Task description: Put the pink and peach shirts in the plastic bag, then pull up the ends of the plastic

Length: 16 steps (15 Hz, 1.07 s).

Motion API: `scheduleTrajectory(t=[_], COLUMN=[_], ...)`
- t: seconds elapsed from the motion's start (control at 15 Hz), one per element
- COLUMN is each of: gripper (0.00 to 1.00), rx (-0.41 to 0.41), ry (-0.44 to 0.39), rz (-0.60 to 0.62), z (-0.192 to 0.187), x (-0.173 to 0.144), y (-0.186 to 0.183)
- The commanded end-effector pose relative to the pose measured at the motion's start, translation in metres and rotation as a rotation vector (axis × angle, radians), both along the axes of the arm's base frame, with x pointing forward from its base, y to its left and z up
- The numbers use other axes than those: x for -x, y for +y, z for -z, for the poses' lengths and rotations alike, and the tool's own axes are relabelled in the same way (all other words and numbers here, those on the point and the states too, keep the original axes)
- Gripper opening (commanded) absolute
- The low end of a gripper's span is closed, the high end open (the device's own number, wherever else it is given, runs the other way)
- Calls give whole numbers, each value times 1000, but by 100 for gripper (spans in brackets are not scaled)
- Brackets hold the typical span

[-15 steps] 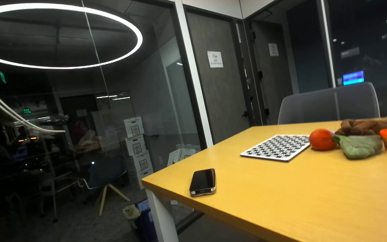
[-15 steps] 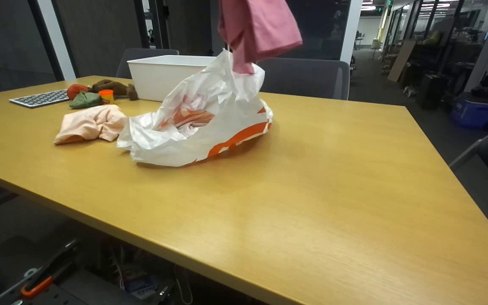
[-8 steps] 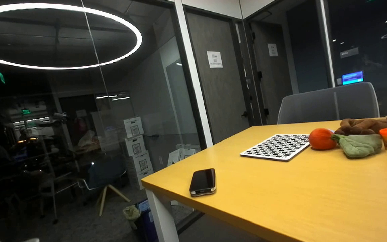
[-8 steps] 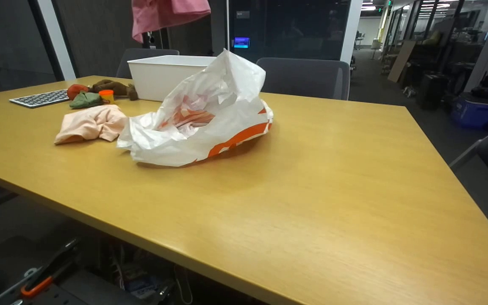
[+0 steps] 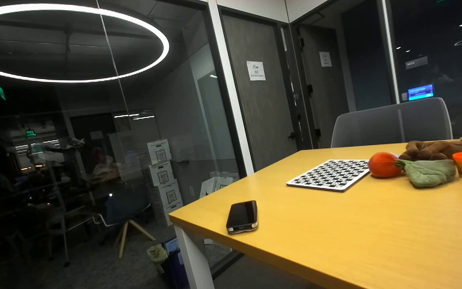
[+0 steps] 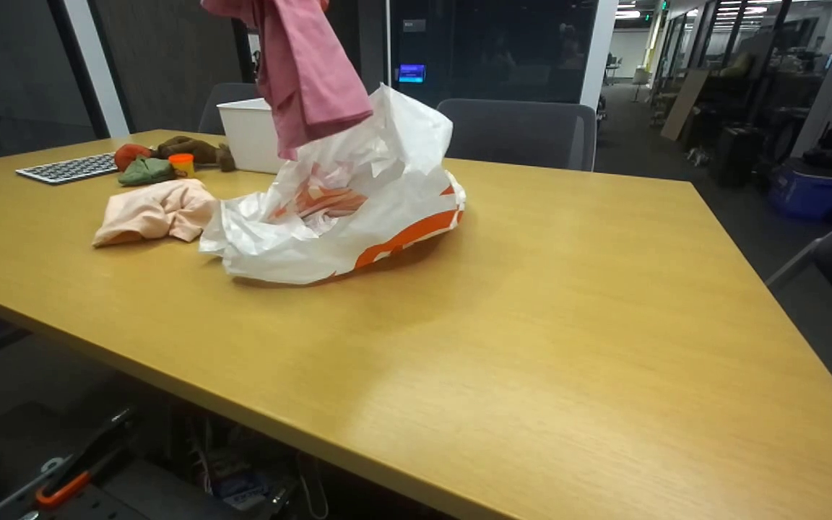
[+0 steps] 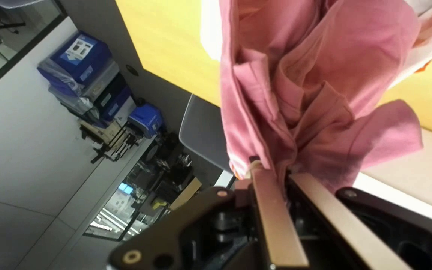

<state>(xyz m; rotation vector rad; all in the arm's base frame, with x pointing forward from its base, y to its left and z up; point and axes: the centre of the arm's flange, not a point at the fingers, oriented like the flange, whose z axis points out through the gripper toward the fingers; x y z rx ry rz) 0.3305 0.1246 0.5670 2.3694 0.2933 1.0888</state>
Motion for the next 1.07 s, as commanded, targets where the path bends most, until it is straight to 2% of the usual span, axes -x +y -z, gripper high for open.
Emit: scheduleTrajectory(t=[0.0,0.27,0.33,0.73,0.87,1.0], gripper=[2,2,2,4,4,4], rx=[-30,-42,-46,-92,-103,-103], ry=[102,224,255,441,463,433], rz=[17,30,22,25,-20,-65], z=[26,52,82,152,165,161], x=[-20,-31,-39,-80,-90,-96], y=[5,7,-20,-42,-39,-34])
